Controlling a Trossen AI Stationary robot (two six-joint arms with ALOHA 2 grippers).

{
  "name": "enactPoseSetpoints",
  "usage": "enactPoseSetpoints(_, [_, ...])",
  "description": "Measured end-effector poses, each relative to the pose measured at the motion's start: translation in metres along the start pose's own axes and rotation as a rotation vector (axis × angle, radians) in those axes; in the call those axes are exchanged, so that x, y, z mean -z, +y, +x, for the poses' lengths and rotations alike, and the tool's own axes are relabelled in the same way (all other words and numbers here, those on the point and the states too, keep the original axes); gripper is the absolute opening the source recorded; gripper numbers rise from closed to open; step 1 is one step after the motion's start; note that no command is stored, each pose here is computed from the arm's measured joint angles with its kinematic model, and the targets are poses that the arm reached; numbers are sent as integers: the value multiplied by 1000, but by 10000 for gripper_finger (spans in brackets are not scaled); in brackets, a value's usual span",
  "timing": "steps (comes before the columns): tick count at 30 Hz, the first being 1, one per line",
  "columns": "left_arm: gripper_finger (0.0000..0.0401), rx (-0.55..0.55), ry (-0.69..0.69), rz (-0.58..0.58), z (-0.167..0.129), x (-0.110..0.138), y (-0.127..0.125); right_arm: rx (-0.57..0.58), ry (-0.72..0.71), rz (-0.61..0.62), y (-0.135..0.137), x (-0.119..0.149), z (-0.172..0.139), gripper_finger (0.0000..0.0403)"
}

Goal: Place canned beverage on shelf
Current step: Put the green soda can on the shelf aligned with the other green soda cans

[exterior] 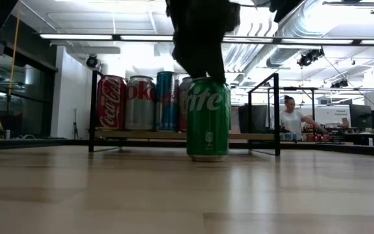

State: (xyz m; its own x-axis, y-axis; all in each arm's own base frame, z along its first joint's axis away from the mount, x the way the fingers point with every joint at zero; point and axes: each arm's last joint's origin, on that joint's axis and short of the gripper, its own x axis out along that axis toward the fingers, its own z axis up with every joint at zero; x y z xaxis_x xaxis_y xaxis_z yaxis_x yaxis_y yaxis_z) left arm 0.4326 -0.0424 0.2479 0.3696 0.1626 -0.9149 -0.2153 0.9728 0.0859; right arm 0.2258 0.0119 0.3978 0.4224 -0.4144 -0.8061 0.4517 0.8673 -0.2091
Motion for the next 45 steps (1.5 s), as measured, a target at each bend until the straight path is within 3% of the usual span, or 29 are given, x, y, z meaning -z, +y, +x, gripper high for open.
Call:
enactPoseSetpoints(5, [262,21,-43,21,-38,-5,15,-96,14,57,4,-2,0,365])
enactPoseSetpoints(11, [260,-62,-187,-41,-111,7,45,-165,58,258,5,-2,0,365])
enactPoseSetpoints(15, [260,-102,-343,-136,-154,34,62,-190,58,500,10,-8,4,365])
enactPoseSetpoints(18, [260,-68,-472,-227,-177,62,72,-200,68,654,20,-16,14,365])
enactPoseSetpoints(21, [260,0,-597,-330,-193,90,78,-208,84,674,33,-23,29,365])
enactPoseSetpoints(30, [259,71,-755,-513,-211,151,88,-121,160,831,87,-43,113,365])
enactPoseSetpoints(37, [259,89,-754,-491,-211,161,89,-86,266,887,117,-40,164,365])
enactPoseSetpoints(45, [259,96,-750,-444,-212,161,89,-106,276,917,133,-37,175,365])
